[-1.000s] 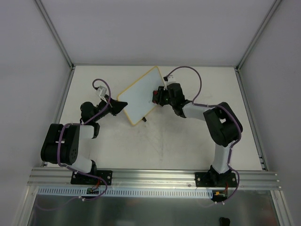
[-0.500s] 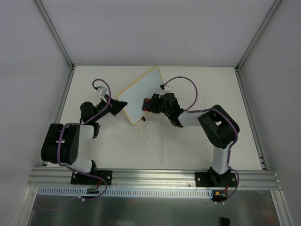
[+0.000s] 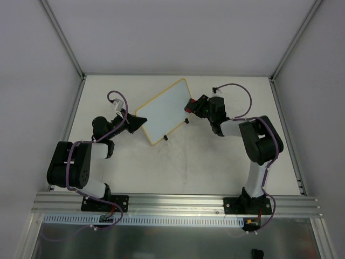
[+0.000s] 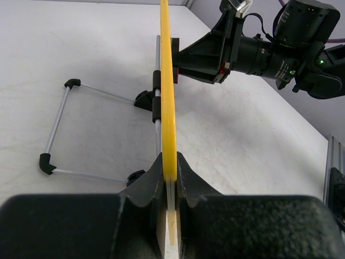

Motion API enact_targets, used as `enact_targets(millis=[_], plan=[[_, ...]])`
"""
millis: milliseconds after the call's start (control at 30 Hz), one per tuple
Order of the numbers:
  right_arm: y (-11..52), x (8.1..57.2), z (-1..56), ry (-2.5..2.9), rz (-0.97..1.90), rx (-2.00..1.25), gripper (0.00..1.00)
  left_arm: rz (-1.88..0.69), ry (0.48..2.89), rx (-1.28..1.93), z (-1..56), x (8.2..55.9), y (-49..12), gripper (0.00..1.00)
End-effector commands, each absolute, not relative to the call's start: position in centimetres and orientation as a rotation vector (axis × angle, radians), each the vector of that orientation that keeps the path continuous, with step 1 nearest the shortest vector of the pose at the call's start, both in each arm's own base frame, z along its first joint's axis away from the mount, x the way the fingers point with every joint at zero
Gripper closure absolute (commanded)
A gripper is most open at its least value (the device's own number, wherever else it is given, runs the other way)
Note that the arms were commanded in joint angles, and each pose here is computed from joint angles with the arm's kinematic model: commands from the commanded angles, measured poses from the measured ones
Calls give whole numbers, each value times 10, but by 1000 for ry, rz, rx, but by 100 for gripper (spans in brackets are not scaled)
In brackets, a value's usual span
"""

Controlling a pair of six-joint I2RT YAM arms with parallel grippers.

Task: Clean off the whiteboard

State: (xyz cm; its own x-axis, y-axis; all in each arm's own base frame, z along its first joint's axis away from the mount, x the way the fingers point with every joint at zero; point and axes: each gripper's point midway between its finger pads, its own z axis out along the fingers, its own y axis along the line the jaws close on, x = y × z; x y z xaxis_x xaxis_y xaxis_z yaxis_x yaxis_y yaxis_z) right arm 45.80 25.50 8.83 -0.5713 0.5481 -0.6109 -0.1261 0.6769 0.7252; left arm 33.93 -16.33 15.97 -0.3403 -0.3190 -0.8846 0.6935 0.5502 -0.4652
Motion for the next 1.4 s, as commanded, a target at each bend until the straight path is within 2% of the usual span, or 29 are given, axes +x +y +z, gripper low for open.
enact_targets(millis=[0,333,467,933,1367], plan=[[261,474,117,1910,970,321,100,-1155,1528,465,179,322,-182,100],[302,431,94,1987,975,295,100,-1155,1525,468,180,322,-182,100],[301,421,82,1982,994,359,100,-1155,1527,467,180,322,-182,100],[249,464,90,1894,1042,477,100,-1156,1526,471,180,321,-182,100],[311,418,88,1980,1044,267,100,-1160,1530,471,178,320,-183,100]])
